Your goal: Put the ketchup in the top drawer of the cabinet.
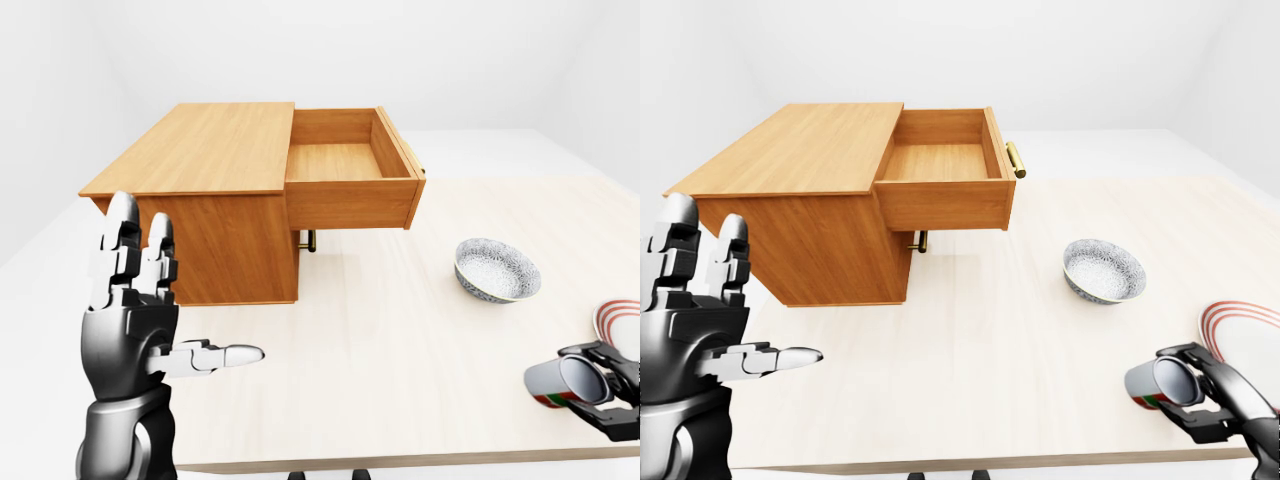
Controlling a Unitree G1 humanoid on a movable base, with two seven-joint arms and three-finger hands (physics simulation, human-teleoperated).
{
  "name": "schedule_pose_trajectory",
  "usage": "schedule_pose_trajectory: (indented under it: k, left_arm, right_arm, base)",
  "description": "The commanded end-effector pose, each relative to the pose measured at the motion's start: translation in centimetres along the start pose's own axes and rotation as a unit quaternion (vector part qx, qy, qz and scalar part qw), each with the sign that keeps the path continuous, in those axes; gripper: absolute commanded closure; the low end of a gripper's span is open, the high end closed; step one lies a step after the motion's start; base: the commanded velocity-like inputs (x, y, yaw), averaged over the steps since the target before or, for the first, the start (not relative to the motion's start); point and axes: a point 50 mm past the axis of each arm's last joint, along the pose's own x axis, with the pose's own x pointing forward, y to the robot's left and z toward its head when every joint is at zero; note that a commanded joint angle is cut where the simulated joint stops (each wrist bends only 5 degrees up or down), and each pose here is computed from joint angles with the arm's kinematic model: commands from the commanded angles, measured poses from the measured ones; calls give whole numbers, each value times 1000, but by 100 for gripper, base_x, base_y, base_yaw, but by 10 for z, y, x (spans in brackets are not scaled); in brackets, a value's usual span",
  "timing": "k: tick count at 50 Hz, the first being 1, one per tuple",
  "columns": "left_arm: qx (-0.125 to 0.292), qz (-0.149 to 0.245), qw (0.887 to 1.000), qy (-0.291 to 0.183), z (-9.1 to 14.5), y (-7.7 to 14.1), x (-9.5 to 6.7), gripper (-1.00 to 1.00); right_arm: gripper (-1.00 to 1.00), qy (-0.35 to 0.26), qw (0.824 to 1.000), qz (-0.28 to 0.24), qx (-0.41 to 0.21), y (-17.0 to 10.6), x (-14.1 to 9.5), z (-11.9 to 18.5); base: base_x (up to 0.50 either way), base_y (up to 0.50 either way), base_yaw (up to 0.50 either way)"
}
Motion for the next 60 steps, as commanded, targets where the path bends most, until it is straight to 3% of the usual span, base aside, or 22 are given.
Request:
schedule_pose_trajectory:
  k: [1, 14, 18, 22, 23, 30, 36, 40, 41, 42, 45, 46, 50, 51, 52, 53, 56, 57, 60]
  left_arm:
    - [-1, -4, 1000, 11, -3, -4, -2, -100]
    - [0, -1, 1000, 4, -1, -1, -1, -100]
    - [0, 0, 1000, 3, -1, -1, -1, -100]
    - [0, -1, 1000, 1, 0, -1, -1, -100]
    - [1, -1, 1000, 1, 0, -1, -1, -100]
    - [1, 0, 1000, -1, 1, 0, -1, -100]
    - [2, 1, 1000, -5, 3, 1, 0, -100]
    - [2, 1, 1000, -5, 2, 1, 0, -100]
    - [2, 2, 1000, -7, 3, 1, 0, -100]
    - [2, 2, 1000, -7, 3, 1, 0, -100]
    - [1, 1, 1000, -4, 3, 1, -1, -100]
    - [1, 1, 1000, -4, 3, 1, -1, -100]
    - [2, 2, 1000, -12, 6, 1, -1, -100]
    - [2, 2, 1000, -10, 5, 2, -1, -100]
    - [2, 2, 1000, -10, 5, 2, -1, -100]
    - [2, 3, 1000, -9, 4, 2, 0, -100]
    - [2, 3, 1000, -10, 5, 1, 0, -100]
    - [2, 2, 1000, -9, 5, 1, -1, -100]
    - [2, 2, 1000, -10, 5, 1, -1, -100]
  right_arm:
    - [100, 15, 1000, 20, 10, 11, 4, -9]
    - [100, -21, 999, 1, -25, 11, -2, 13]
    - [100, -71, 995, -34, -63, 4, -12, 42]
    - [100, -156, 975, -95, -124, -3, -36, 91]
    - [100, -184, 962, -120, -160, -5, -46, 111]
    - [100, -269, 908, -197, -255, 0, -82, 169]
    - [100, -323, 870, -231, -293, 7, -101, 200]
    - [100, -367, 827, -262, -336, 15, -120, 225]
    - [100, -382, 808, -275, -355, 19, -129, 234]
    - [100, -383, 806, -276, -357, 19, -130, 235]
    - [100, -415, 760, -305, -396, 28, -149, 251]
    - [100, -416, 758, -306, -398, 29, -150, 252]
    - [100, -454, 716, -325, -419, 40, -166, 266]
    - [100, -474, 696, -331, -426, 46, -175, 271]
    - [100, -477, 693, -330, -428, 47, -176, 271]
    - [100, -497, 673, -335, -434, 54, -184, 275]
    - [100, -527, 652, -325, -437, 63, -192, 278]
    - [100, -548, 638, -318, -439, 70, -197, 280]
    - [100, -575, 627, -299, -432, 79, -202, 280]
  base:
    - [0, 0, 0]
    - [0, 0, 0]
    - [0, 0, 0]
    - [0, 0, 0]
    - [0, 0, 0]
    - [0, 0, 0]
    - [0, 0, 0]
    - [0, 0, 0]
    - [0, 0, 0]
    - [0, 0, 0]
    - [0, 0, 0]
    - [0, 0, 0]
    - [0, 0, 0]
    - [0, 0, 0]
    - [0, 0, 0]
    - [0, 0, 0]
    - [0, 0, 0]
    - [0, 0, 0]
    - [0, 0, 0]
